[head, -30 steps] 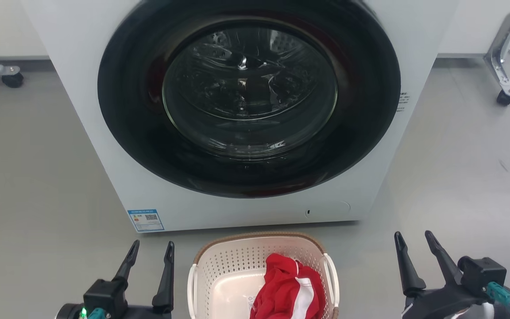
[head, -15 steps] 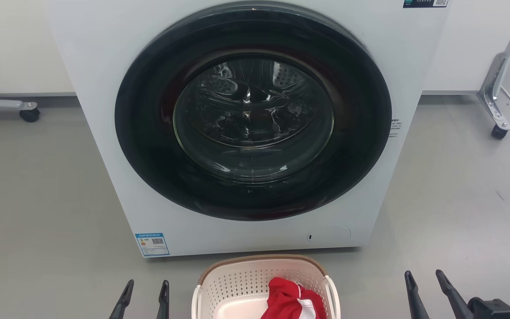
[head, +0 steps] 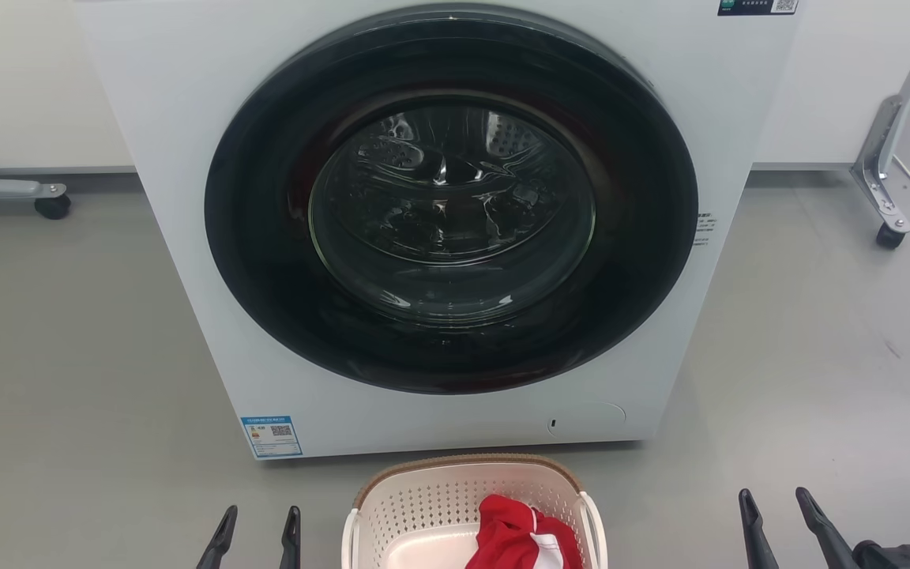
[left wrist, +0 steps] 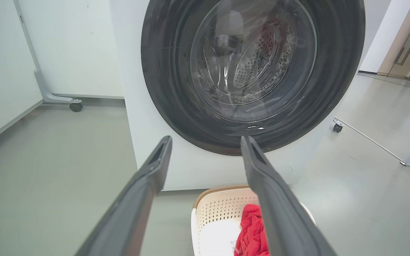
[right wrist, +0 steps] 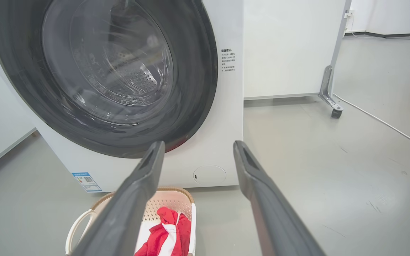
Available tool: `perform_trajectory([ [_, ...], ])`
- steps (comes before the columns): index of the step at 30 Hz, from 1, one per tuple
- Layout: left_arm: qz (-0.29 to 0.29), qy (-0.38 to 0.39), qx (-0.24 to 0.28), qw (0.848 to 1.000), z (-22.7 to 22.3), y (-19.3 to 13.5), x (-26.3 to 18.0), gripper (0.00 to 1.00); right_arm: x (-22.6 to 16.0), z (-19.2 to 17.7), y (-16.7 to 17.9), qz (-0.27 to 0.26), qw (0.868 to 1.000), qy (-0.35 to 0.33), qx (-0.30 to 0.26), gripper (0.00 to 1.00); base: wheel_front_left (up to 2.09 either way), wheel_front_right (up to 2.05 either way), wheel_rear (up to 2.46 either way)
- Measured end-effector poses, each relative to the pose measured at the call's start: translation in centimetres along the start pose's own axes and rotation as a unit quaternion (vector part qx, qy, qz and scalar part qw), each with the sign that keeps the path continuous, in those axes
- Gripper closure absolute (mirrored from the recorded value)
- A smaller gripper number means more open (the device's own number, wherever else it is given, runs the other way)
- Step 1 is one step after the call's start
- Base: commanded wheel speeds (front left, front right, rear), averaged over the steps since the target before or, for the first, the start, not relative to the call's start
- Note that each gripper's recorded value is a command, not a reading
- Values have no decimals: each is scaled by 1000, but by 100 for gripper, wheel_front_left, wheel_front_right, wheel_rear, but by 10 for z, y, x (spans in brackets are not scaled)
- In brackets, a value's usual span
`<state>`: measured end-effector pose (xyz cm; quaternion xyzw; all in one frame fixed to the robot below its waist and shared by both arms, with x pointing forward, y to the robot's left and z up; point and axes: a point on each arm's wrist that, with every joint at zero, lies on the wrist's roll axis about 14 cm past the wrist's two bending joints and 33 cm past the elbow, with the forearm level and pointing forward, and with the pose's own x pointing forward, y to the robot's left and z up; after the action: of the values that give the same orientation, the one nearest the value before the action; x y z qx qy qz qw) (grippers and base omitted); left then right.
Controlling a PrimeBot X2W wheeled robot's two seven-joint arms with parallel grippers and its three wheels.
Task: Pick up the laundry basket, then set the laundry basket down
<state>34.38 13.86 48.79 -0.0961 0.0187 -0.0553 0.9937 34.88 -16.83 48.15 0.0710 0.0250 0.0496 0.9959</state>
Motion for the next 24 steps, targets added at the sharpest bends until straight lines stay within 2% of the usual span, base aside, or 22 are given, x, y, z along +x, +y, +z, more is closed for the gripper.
perform_trajectory([
  [24, 12, 9, -2, 1000, 3, 6, -3, 0, 0, 9, 5, 7, 1000, -14, -5, 0, 0, 0, 0],
])
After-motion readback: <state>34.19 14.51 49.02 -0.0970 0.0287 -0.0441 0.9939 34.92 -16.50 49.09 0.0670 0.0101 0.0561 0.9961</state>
